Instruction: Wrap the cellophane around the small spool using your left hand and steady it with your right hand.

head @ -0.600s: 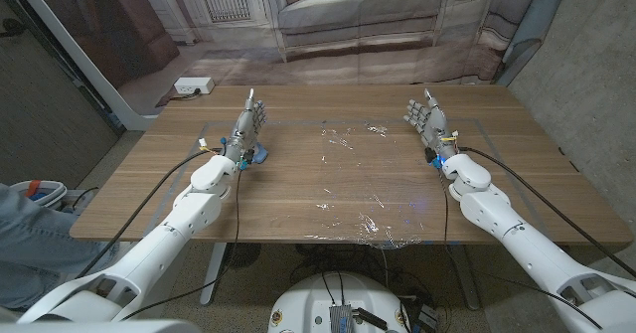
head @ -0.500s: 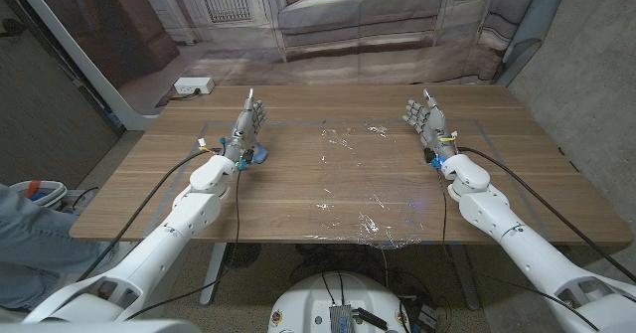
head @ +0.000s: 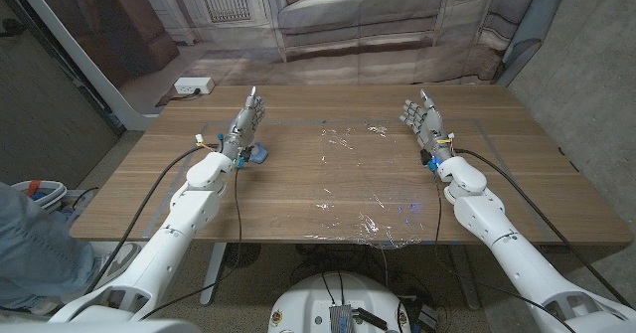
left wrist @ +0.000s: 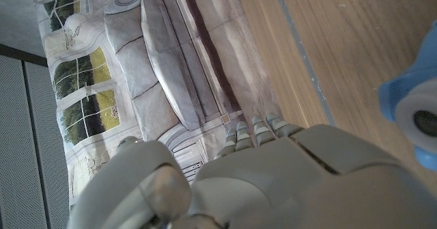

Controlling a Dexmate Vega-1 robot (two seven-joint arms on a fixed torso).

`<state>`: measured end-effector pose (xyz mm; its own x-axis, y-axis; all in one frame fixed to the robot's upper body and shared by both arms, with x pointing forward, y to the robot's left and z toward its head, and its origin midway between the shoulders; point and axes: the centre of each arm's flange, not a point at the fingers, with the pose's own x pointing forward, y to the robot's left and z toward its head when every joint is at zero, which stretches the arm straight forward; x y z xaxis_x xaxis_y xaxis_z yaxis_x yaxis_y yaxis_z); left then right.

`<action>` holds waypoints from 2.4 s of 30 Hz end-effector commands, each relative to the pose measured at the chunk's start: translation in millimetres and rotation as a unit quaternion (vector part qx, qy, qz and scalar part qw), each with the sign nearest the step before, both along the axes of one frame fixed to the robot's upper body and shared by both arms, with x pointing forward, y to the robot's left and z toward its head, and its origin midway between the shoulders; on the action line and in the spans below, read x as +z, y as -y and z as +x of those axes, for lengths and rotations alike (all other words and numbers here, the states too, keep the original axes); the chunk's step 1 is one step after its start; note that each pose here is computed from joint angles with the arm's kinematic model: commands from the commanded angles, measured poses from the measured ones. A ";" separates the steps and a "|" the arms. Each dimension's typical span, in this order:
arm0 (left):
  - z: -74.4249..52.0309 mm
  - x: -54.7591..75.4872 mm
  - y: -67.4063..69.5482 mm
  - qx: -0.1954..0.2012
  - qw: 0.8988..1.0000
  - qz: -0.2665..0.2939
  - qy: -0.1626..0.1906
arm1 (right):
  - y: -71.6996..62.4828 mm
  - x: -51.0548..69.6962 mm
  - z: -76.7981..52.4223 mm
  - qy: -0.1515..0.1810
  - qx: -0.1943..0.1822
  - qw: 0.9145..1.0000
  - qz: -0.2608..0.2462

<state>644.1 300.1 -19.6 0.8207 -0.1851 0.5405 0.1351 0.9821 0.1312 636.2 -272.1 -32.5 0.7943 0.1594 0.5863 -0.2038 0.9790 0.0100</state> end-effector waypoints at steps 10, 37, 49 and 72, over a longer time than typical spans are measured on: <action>-26.2 21.0 -25.1 0.138 0.981 0.124 0.056 | -4.9 -4.7 -5.1 -0.003 0.002 1.000 -0.008; -64.9 10.3 -48.5 0.292 0.905 0.293 0.098 | -18.1 6.7 -6.0 0.002 0.003 1.000 -0.024; -81.2 12.1 -51.7 0.368 0.843 0.381 0.091 | -17.3 9.1 -4.6 0.003 0.008 1.000 -0.024; -81.6 28.3 -33.5 0.368 0.770 0.519 0.058 | -26.0 4.0 1.1 -0.006 0.022 1.000 -0.018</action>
<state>564.4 342.0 0.6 0.8253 -0.0528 0.5622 -0.5279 0.2811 0.8014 634.8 -251.6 -26.6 0.7905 0.2037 0.5775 -0.2338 0.9720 -0.0228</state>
